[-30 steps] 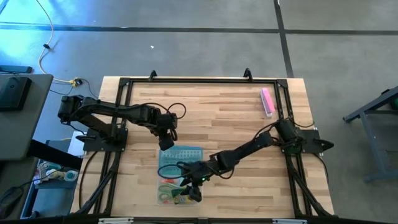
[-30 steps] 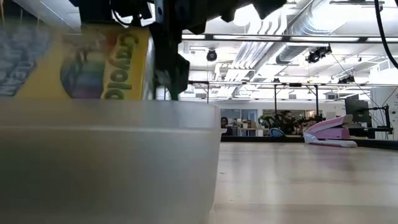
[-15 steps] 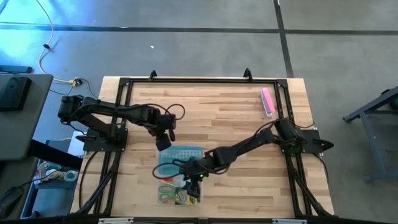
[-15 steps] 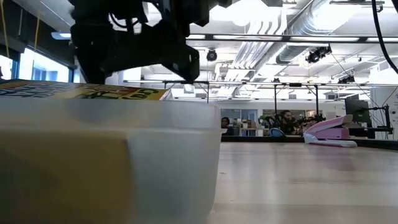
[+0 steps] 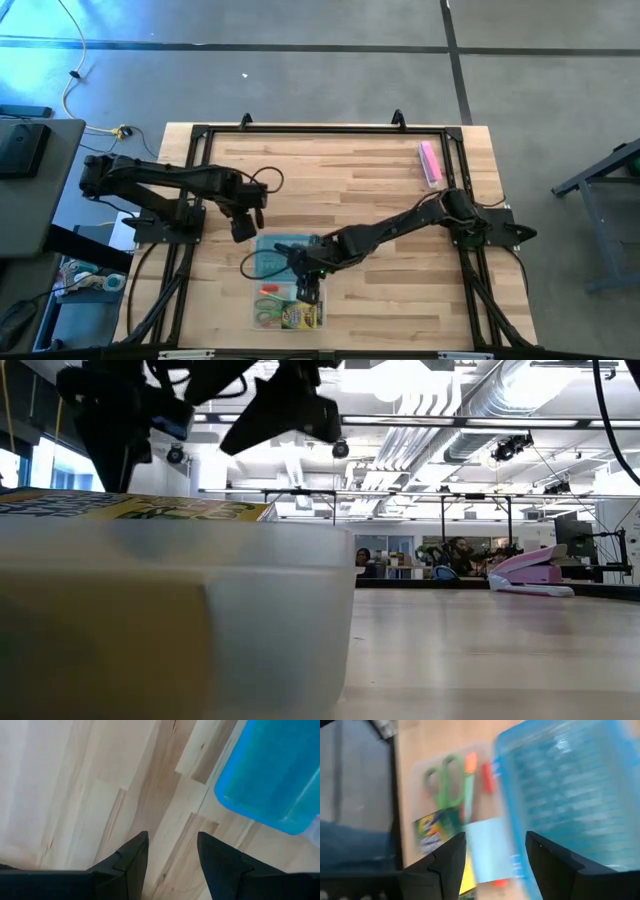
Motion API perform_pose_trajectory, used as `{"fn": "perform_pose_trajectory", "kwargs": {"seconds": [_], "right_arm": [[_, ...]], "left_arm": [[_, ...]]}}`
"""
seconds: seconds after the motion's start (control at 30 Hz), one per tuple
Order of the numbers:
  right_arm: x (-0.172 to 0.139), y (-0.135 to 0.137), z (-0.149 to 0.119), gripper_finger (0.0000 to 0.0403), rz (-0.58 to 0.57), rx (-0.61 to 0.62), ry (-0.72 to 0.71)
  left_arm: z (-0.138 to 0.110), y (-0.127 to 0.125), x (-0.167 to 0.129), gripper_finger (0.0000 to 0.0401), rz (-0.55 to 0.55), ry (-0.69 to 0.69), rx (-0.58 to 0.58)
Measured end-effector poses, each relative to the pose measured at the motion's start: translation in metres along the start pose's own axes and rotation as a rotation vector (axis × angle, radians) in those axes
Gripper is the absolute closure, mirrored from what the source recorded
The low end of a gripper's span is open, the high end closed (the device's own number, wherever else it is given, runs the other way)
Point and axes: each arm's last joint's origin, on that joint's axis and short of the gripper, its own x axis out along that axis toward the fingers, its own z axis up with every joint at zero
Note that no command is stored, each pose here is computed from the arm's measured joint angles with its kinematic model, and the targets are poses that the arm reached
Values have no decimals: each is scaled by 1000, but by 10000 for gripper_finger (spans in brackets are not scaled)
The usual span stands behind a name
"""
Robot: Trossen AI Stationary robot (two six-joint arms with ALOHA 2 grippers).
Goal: Pack school essentials
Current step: Close the supply box
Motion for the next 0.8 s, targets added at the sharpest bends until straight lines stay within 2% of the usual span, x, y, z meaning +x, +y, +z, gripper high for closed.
{"fn": "perform_pose_trajectory", "kwargs": {"seconds": [0.27, 0.47, 0.67, 0.8], "right_arm": [[-42, -13, 27, 209, -274, -46, -46], [-70, -33, 44, 209, -440, -72, -37], [-80, -66, 54, 209, -523, -82, 26], [-77, -90, 59, 209, -514, -100, 79]], "left_arm": [[-19, 2, -26, 243, -63, -125, -8], [-33, -13, -38, 243, -116, -225, 4], [-47, -38, -40, 243, -163, -260, 46], [-58, -52, -36, 243, -170, -249, 42]]}}
